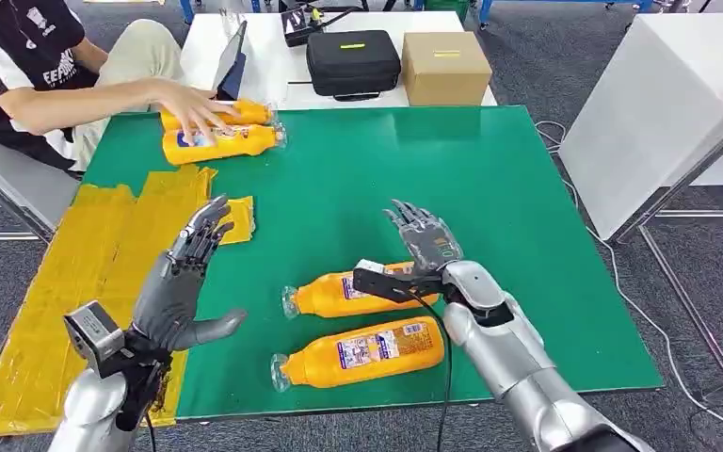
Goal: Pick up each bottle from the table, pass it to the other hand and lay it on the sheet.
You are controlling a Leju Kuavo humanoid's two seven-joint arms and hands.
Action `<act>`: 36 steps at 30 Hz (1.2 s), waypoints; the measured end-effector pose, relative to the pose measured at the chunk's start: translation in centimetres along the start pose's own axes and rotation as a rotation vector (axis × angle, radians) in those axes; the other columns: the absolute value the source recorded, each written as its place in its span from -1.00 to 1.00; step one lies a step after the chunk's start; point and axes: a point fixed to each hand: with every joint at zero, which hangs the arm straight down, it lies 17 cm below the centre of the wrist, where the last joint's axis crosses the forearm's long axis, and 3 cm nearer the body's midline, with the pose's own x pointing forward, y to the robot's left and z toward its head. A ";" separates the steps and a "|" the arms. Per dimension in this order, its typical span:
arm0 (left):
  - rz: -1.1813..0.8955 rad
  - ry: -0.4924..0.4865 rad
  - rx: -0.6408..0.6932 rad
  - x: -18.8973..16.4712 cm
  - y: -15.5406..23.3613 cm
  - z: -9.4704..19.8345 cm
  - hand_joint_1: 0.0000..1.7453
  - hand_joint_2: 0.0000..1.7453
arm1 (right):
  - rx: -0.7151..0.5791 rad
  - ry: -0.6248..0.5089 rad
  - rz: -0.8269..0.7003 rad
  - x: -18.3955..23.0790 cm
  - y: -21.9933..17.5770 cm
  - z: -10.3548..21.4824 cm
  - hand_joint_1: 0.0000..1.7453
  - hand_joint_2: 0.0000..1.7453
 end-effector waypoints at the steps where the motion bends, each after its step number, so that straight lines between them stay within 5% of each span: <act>1: 0.000 0.002 0.001 -0.1 0.0 0.0 -1.00 1.00 | 0.013 -0.009 -0.009 0.4 0.3 -0.2 -1.00 1.00; 23: 0.014 0.040 0.046 -1.5 1.6 -0.1 -1.00 1.00 | 0.126 -0.041 -0.021 3.3 2.2 -2.0 -1.00 1.00; 36: 0.013 0.087 0.090 -3.3 3.1 1.0 -1.00 1.00 | -0.009 -0.085 0.052 6.1 -1.3 2.3 -1.00 1.00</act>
